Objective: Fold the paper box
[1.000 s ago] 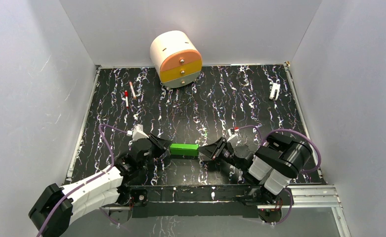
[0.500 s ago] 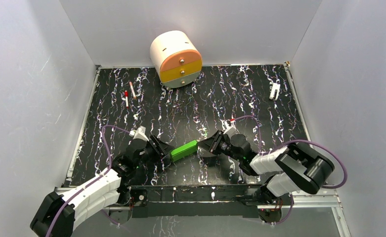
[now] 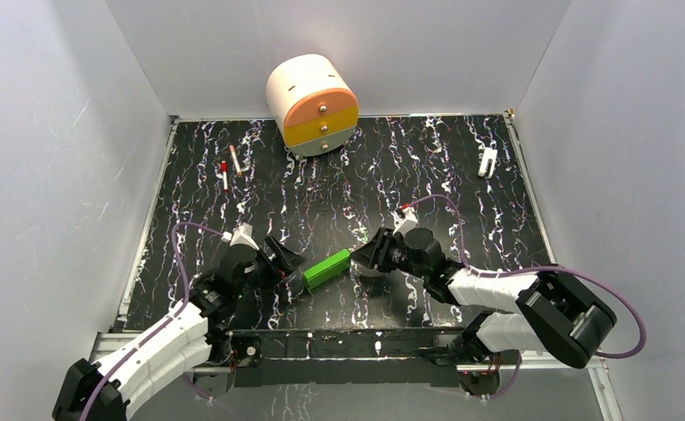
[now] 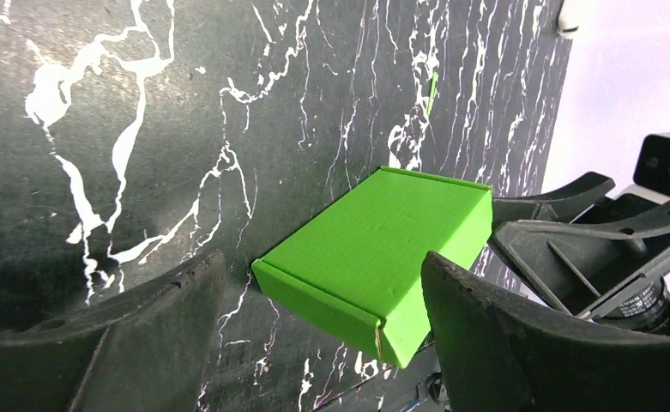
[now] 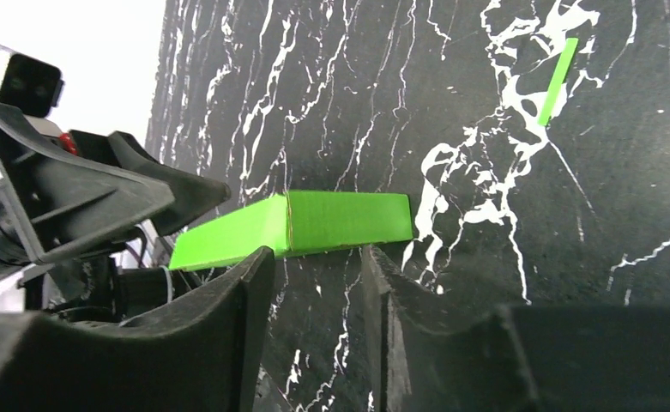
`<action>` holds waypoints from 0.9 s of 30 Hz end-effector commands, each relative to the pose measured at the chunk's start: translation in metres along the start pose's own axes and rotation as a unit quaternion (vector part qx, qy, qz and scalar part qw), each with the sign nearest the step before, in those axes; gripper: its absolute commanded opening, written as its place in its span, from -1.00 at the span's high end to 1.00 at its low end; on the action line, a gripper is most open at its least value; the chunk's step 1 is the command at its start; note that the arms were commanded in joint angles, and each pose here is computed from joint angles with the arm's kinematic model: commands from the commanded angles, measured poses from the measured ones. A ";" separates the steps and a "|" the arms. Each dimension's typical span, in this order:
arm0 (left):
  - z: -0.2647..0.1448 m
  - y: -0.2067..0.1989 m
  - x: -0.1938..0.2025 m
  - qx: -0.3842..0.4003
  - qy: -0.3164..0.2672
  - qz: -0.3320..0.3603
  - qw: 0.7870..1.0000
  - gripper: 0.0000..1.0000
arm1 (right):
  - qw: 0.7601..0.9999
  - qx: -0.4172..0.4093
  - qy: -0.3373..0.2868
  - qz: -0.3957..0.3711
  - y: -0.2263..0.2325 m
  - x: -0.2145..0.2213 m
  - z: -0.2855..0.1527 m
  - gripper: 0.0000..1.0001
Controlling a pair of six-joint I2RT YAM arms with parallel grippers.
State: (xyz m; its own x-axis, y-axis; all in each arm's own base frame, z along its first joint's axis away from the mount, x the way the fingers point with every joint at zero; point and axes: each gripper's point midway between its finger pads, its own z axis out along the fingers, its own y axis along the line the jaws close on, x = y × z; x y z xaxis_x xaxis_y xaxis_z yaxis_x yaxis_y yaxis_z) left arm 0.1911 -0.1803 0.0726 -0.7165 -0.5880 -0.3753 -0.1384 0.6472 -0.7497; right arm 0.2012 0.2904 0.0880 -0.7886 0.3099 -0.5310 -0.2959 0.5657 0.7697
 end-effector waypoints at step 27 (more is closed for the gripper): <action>-0.018 -0.013 0.041 0.078 0.099 -0.066 0.990 -0.44 | 0.999 -0.051 0.006 -0.014 0.033 -0.018 0.021 -0.11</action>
State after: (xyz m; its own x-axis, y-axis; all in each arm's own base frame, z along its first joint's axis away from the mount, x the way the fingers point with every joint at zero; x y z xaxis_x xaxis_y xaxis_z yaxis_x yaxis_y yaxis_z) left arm 0.1488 -0.1945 0.0682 -0.8096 -0.5559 -0.1887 -0.1677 0.5271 -0.8331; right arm 0.2078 0.3058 0.0878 -0.8154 0.2564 -0.5190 -0.3089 0.5656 0.7646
